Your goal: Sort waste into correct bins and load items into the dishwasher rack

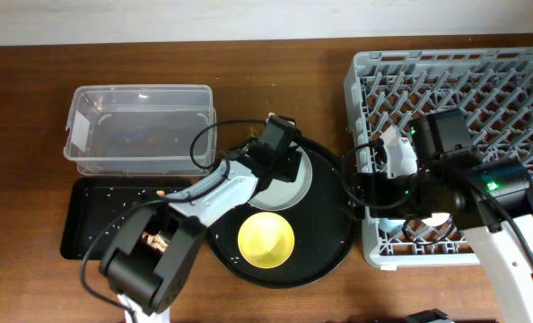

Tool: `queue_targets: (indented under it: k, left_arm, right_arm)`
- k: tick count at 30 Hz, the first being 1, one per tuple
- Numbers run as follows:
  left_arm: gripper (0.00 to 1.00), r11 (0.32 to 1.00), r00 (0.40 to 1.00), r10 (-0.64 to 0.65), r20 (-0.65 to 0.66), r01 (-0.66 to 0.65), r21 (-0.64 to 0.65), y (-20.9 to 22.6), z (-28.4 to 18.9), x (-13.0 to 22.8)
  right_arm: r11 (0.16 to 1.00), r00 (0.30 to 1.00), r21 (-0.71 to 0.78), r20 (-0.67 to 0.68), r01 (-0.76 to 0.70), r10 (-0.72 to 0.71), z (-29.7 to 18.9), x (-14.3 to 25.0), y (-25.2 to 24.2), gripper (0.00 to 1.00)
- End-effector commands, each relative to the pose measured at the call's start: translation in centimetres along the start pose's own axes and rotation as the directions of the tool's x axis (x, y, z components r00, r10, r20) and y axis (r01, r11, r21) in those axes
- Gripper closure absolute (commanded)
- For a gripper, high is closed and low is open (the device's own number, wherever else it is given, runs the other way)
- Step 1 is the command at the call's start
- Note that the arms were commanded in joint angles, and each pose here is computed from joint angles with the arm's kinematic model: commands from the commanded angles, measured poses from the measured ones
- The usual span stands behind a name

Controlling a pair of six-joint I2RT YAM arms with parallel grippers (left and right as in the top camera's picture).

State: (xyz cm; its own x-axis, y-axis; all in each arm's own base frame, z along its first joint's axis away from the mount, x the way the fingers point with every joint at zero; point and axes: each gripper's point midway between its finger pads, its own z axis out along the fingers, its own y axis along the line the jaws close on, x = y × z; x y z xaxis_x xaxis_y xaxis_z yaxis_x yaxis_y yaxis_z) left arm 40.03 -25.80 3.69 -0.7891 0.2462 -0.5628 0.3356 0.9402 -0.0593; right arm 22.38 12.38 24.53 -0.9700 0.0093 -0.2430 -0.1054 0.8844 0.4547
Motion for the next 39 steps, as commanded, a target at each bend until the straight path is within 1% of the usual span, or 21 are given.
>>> queue_targets:
  k: [1, 2, 4, 5, 8, 10, 11, 14, 15, 16, 17, 19, 20, 24, 26, 29, 34, 35, 36, 37, 39]
  left_arm:
    - [0.43, 0.999, 0.998, 0.036, -0.054, -0.035, 0.011, -0.4, 1.5, 1.8]
    - [0.56, 0.999, 0.998, 0.036, -0.054, -0.034, 0.04, -1.0, 1.3, 1.6]
    - [0.93, 0.995, 0.998, 0.034, -0.044, -0.029, 0.1, -2.2, -1.2, -0.2]
    - [0.99, 0.995, 0.999, 0.032, -0.034, -0.028, 0.092, -2.1, -2.7, -1.3]
    - [0.99, 0.998, 0.999, -0.003, 0.038, 0.006, -0.07, 2.1, -9.7, -5.5]
    - [0.99, 0.952, 0.991, -0.057, 0.123, 0.091, -0.292, 8.9, -13.9, -7.3]
    - [0.99, 0.915, 0.984, -0.089, 0.153, 0.142, -0.378, 12.3, -14.8, -7.7]
    - [0.99, 0.872, 0.971, -0.168, 0.168, 0.226, -0.434, 17.2, -14.3, -7.6]
    - [0.81, 0.866, 0.968, -0.193, 0.163, 0.246, -0.435, 18.4, -13.7, -7.3]
    - [0.22, 0.875, 0.961, -0.219, 0.167, 0.27, -0.403, 19.0, -13.0, -7.5]
    - [0.15, 0.904, 0.958, -0.236, 0.163, 0.278, -0.326, 18.2, -13.0, -7.9]
    - [0.14, 0.966, 0.964, -0.234, 0.129, 0.245, -0.082, 13.2, -12.8, -8.7]
    - [0.14, 0.974, 0.97, -0.216, 0.108, 0.223, -0.049, 11.7, -12.5, -8.4]
    - [0.16, 0.991, 0.991, -0.13, -0.016, 0.129, -0.042, 7.2, -9.2, -5.4]
    - [0.17, 0.993, 0.992, -0.065, -0.107, 0.054, -0.106, 5.6, -5.7, -2.5]
    - [0.28, 0.986, 0.979, -0.028, -0.203, -0.007, -0.169, 5.1, -1.8, 0.7]
    - [0.45, 0.98, 0.95, -0.072, -0.302, 0.011, -0.197, 5.4, 1.0, 4.2]
    - [0.62, 0.982, 0.946, -0.084, -0.313, 0.025, -0.188, 5.2, 1.1, 4.5]
    - [0.86, 0.985, 0.943, -0.086, -0.321, 0.033, -0.167, 4.8, 0.9, 4.5]
    - [0.96, 0.99, 0.942, -0.087, -0.325, 0.045, -0.135, 4.2, 0.4, 4.1]
    - [0.99, 0.993, 0.955, -0.092, -0.282, 0.068, -0.092, 3.2, -3.2, 1.1]
  right_arm:
    - [1.0, 1.0, 0.007, 0.002, 0.012, -0.012, 0.0, 0.0, 0.0, 0.11]
    - [1.0, 1.0, 0.007, 0.002, 0.012, -0.012, 0.0, 0.0, 0.0, 0.11]
    - [1.0, 1.0, 0.007, 0.0, 0.011, -0.011, 0.0, 0.1, 0.0, 0.11]
    - [1.0, 1.0, 0.007, 0.0, 0.011, -0.011, 0.0, 0.1, 0.0, 0.11]
    - [1.0, 1.0, 0.007, -0.001, 0.01, -0.01, 0.0, 0.1, 0.0, 0.11]
    - [1.0, 1.0, 0.007, -0.001, 0.01, -0.01, 0.0, 0.1, 0.0, 0.11]
    - [1.0, 1.0, 0.007, -0.001, 0.01, -0.01, 0.0, 0.1, 0.0, 0.11]
    - [1.0, 1.0, 0.007, -0.001, 0.01, -0.01, 0.0, 0.1, 0.0, 0.11]
    - [1.0, 1.0, 0.007, -0.001, 0.01, -0.01, 0.0, 0.1, 0.0, 0.12]
    - [1.0, 1.0, 0.007, -0.002, 0.01, -0.01, 0.0, 0.1, 0.0, 0.11]
    - [1.0, 1.0, 0.008, -0.003, 0.009, -0.009, 0.0, 0.1, 0.0, 0.11]
    - [1.0, 1.0, 0.008, -0.002, 0.01, -0.01, 0.0, 0.1, 0.0, 0.11]
    - [1.0, 1.0, 0.008, -0.003, 0.009, -0.009, 0.0, 0.1, 0.0, 0.11]
    - [1.0, 1.0, 0.008, -0.004, 0.009, -0.009, 0.0, 0.2, 0.0, 0.11]
    - [1.0, 1.0, 0.009, -0.004, 0.009, -0.009, 0.0, 0.2, 0.0, 0.11]
    - [1.0, 1.0, 0.009, -0.004, 0.009, -0.009, 0.0, 0.2, 0.0, 0.11]
    - [1.0, 1.0, 0.008, -0.004, 0.009, -0.009, 0.0, 0.2, 0.0, 0.12]
    - [1.0, 1.0, 0.008, -0.004, 0.009, -0.009, 0.0, 0.2, 0.0, 0.12]
    - [1.0, 1.0, 0.008, -0.004, 0.009, -0.009, 0.0, 0.2, 0.0, 0.11]
    - [1.0, 1.0, 0.008, -0.004, 0.009, -0.009, 0.0, 0.2, 0.0, 0.11]
    - [1.0, 1.0, 0.009, -0.004, 0.009, -0.009, 0.0, 0.2, 0.0, 0.12]
